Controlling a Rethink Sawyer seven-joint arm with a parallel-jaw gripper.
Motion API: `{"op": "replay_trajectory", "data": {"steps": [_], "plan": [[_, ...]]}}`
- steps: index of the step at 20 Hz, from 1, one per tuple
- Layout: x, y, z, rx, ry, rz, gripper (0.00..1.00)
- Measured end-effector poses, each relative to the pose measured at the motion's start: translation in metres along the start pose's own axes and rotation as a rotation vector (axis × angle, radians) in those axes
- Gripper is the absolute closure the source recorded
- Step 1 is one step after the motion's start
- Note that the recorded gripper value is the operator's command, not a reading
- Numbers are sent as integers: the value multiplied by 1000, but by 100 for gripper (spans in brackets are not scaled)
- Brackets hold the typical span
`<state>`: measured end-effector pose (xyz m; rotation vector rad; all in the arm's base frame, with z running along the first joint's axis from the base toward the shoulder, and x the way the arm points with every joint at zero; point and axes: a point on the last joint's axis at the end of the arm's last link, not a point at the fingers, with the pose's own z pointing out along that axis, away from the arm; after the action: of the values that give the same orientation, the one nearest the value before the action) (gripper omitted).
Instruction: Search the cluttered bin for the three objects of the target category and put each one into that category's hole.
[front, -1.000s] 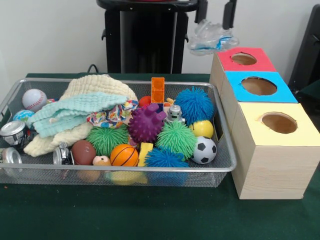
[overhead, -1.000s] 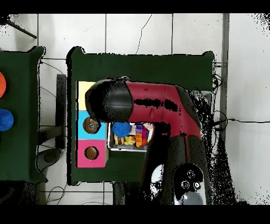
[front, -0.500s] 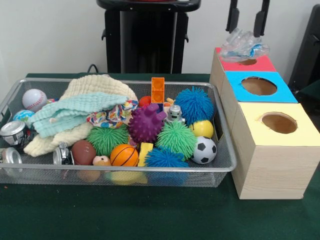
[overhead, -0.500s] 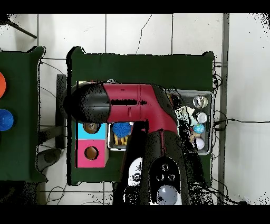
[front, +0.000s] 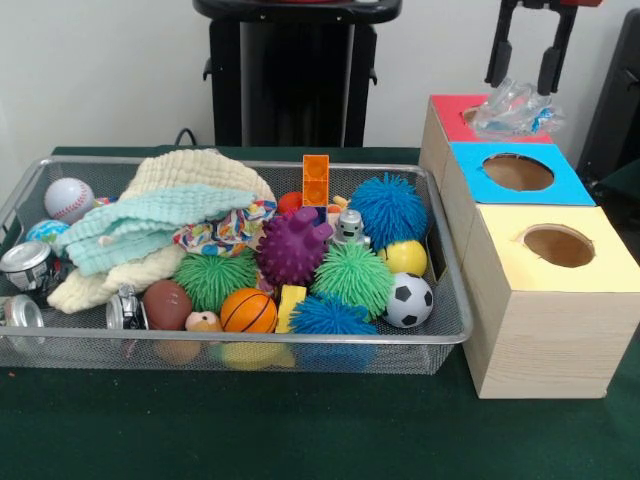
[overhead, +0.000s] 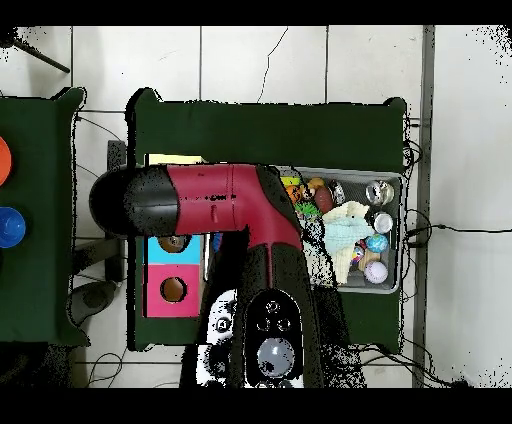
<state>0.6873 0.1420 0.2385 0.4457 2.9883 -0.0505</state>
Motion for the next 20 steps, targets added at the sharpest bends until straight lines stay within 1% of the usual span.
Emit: {"op": "replay_trajectory", "data": {"steps": [6,10,13,16,20], "plan": [[12,9,17,15,3,-11,100],[20,14,32,23,-17,-20,100],[23,16,36,23,-26,-22,100],[28,18,44,21,-35,-15,100],[38,17,56,30,-31,-5,100]]}}
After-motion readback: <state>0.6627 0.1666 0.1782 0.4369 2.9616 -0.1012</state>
